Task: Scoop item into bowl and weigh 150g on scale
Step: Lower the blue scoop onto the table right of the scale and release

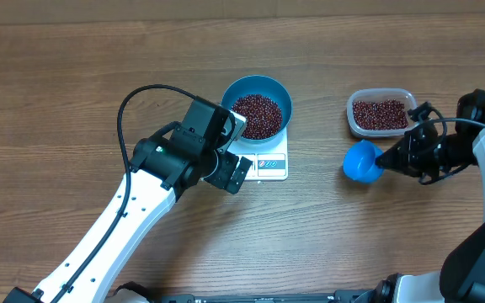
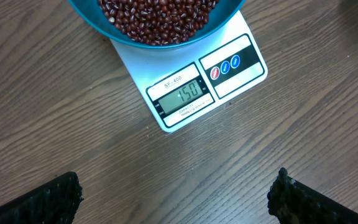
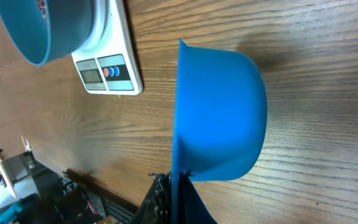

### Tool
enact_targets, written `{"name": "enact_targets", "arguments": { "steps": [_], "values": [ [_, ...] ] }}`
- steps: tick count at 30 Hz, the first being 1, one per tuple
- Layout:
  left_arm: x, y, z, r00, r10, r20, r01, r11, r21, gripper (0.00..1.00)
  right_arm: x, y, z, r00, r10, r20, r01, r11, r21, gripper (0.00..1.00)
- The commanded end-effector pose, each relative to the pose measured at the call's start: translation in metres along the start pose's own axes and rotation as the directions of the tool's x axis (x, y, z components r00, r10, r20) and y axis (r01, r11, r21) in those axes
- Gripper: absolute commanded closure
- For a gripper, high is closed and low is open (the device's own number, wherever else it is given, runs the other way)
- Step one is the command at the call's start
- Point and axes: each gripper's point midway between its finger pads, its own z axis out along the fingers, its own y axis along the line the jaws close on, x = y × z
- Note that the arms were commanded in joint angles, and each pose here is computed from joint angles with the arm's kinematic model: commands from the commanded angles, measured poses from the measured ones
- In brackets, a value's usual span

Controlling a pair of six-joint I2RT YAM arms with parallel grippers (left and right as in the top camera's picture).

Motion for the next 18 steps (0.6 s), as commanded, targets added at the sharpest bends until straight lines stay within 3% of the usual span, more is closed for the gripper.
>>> {"name": "enact_targets", "arguments": {
  "steps": [1, 8, 15, 18],
  "values": [
    [0.0, 0.003, -0.005, 1.0, 0.014, 0.02, -0.014, 1.0, -0.006, 0.0, -0.004, -0.002, -0.002, 0.999, 0.012, 0.039, -0.013, 1.0, 0.021, 0.94],
    [0.0, 0.003, -0.005, 1.0, 0.014, 0.02, -0.014, 1.0, -0.006, 0.0, -0.002, -0.008, 0.009, 0.999, 0.029, 0.038, -0.03, 1.0, 0.01, 0.82],
    [0.0, 0.003, -0.005, 1.0, 0.014, 0.019, -0.014, 1.0, -0.006, 0.0, -0.002, -0.01, 0.009, 0.999, 0.03, 0.036, -0.031, 0.999, 0.016, 0.82],
    [0.0, 0.003, -0.005, 1.0, 0.014, 0.019, -0.014, 1.0, -0.006, 0.0, 0.0, -0.024, 0.007, 0.995, 0.098, 0.03, -0.101, 0.99, 0.102, 0.79]
  ]
}}
